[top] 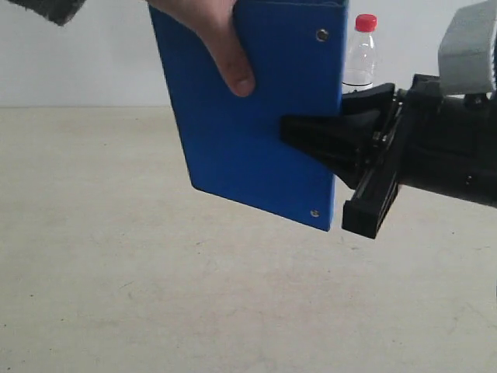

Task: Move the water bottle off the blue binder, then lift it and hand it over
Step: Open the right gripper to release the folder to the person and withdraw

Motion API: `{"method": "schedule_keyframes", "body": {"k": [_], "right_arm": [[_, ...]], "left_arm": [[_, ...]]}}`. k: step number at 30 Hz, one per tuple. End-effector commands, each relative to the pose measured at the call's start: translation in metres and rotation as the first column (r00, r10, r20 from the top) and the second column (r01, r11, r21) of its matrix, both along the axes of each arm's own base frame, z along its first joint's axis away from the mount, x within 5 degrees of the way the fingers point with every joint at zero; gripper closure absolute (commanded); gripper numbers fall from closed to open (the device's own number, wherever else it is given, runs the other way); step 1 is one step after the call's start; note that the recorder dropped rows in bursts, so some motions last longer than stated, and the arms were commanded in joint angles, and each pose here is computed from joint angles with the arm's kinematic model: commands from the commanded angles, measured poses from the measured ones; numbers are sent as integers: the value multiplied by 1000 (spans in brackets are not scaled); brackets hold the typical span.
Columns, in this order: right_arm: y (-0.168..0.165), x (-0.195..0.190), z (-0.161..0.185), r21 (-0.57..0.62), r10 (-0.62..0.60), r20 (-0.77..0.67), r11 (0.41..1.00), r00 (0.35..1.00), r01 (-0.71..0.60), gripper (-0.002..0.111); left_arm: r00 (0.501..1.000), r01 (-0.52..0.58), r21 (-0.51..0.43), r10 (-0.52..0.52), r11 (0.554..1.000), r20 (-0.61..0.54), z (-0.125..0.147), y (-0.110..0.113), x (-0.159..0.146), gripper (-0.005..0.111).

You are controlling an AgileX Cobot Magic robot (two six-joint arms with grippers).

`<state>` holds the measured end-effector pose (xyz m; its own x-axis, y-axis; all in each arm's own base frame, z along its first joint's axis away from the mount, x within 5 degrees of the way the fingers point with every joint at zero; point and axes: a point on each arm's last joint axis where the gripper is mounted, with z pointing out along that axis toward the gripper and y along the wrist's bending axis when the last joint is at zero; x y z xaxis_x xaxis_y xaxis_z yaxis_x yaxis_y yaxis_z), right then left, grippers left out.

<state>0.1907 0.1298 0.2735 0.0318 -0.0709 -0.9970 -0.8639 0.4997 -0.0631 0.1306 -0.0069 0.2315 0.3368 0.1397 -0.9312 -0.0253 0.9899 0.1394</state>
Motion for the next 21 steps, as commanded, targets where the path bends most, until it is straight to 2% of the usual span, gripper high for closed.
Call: {"method": "schedule_keyframes", "body": {"k": [1, 6, 12, 17, 20, 21], "right_arm": [[1, 6, 11, 39, -37, 12, 999, 999, 36, 108], [-1, 9, 7, 11, -81, -27, 997, 996, 81, 108], [-5, 13, -1, -80, -141, -45, 987, 989, 137, 108], [-4, 11, -5, -154, -106, -14, 983, 994, 102, 108], [-3, 8, -8, -200, -71, -5, 977, 997, 68, 96], [-3, 8, -9, -201, -67, -20, 978, 998, 62, 86]], "left_arm": [[1000, -9, -11, 9, 1000, 0, 0, 1, -1, 102], [1000, -9, -11, 9, 1000, 0, 0, 1, -1, 102], [1000, -9, -11, 9, 1000, 0, 0, 1, -1, 102], [1000, -9, -11, 9, 1000, 0, 0, 1, -1, 102], [1000, -9, -11, 9, 1000, -3, -1, 1, -1, 102], [1000, -9, -11, 9, 1000, -3, -1, 1, -1, 102]]}}
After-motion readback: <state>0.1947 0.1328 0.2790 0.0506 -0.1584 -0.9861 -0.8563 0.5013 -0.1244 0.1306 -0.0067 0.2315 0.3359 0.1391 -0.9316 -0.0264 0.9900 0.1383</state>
